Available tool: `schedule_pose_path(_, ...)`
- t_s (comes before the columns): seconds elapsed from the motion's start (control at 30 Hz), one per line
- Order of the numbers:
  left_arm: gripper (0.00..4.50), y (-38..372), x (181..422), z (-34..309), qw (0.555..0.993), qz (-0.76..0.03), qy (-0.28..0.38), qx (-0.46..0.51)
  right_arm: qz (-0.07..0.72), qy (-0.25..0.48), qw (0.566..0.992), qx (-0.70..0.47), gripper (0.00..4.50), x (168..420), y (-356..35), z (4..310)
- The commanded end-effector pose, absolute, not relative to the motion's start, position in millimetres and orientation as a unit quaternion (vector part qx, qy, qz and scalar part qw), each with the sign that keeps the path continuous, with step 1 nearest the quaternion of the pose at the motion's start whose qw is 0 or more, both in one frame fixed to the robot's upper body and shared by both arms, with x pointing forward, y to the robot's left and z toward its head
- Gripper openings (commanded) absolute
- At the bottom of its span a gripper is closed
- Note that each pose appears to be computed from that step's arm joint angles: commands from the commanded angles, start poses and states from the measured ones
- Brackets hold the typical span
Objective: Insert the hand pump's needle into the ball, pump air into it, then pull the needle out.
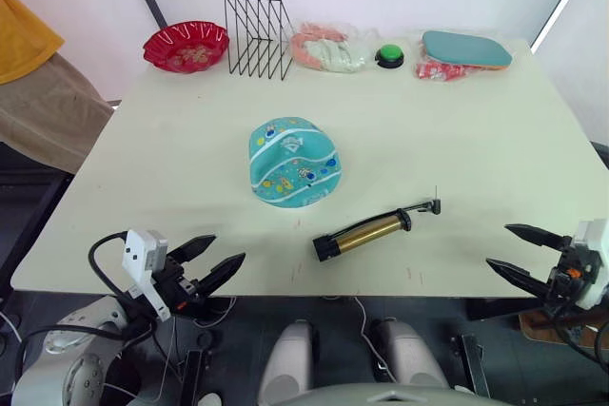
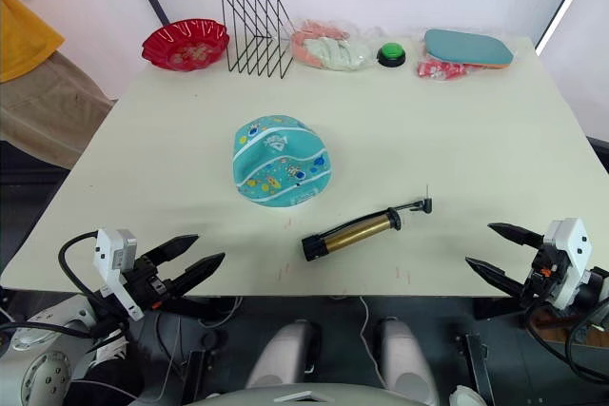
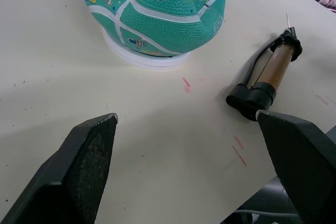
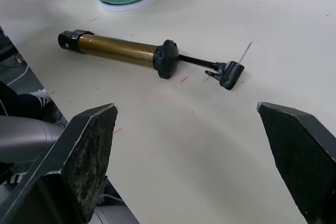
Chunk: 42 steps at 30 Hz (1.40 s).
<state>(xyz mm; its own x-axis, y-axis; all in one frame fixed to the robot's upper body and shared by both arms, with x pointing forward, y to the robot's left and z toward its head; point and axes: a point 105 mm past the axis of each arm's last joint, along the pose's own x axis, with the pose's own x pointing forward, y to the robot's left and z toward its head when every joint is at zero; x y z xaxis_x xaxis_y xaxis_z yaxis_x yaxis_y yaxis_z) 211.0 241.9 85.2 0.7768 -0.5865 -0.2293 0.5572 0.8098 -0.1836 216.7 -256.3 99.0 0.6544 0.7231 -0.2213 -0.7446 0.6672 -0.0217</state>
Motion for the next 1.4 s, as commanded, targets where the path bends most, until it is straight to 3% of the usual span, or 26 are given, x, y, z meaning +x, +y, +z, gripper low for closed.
schedule_pose_path(0.03,4.50,231.6,213.6,105.4,0.928,-0.348,0.126,-0.036,0.413,0.070,0.906,-0.061,4.47,215.8,-255.5,112.2)
schedule_pose_path(0.1,4.50,216.7,215.0,126.0,0.907,-0.402,0.123,-0.021,0.425,0.052,0.902,-0.057,4.47,214.9,-250.8,119.3)
schedule_pose_path(0.27,4.50,191.4,213.1,138.3,0.866,-0.477,0.150,0.018,0.445,0.033,0.892,-0.074,4.47,209.8,-244.3,129.9)
schedule_pose_path(0.53,4.50,135.4,229.3,173.5,0.784,-0.593,0.147,0.114,0.460,0.033,0.883,-0.088,4.47,184.3,-251.6,156.1)
schedule_pose_path(0.73,4.50,116.6,259.8,180.2,0.786,-0.554,0.204,0.182,0.453,0.036,0.885,-0.103,4.47,173.4,-252.7,174.7)
schedule_pose_path(1.07,4.50,67.1,312.0,175.7,0.742,-0.566,0.242,0.266,0.444,0.018,0.889,-0.107,4.47,177.2,-238.4,186.9)
schedule_pose_path(1.1,4.00,64.6,314.9,172.4,0.736,-0.569,0.244,0.272,0.440,0.015,0.891,-0.110,4.50,179.1,-238.1,187.0)
schedule_pose_path(1.13,3.97,61.7,317.1,168.2,0.729,-0.574,0.246,0.280,0.434,0.011,0.893,-0.116,4.50,181.3,-238.1,186.5)
schedule_pose_path(1.2,3.45,56.2,319.8,158.6,0.711,-0.584,0.242,0.309,0.435,0.013,0.893,-0.113,4.50,182.4,-236.3,184.1)
schedule_pose_path(1.23,2.91,52.1,321.3,153.4,0.704,-0.589,0.242,0.314,0.435,0.014,0.893,-0.115,4.50,183.1,-235.7,183.0)
schedule_pose_path(1.4,2.91,30.6,336.3,129.9,0.690,-0.583,0.235,0.358,0.427,0.014,0.898,-0.110,4.50,185.6,-235.5,179.3)
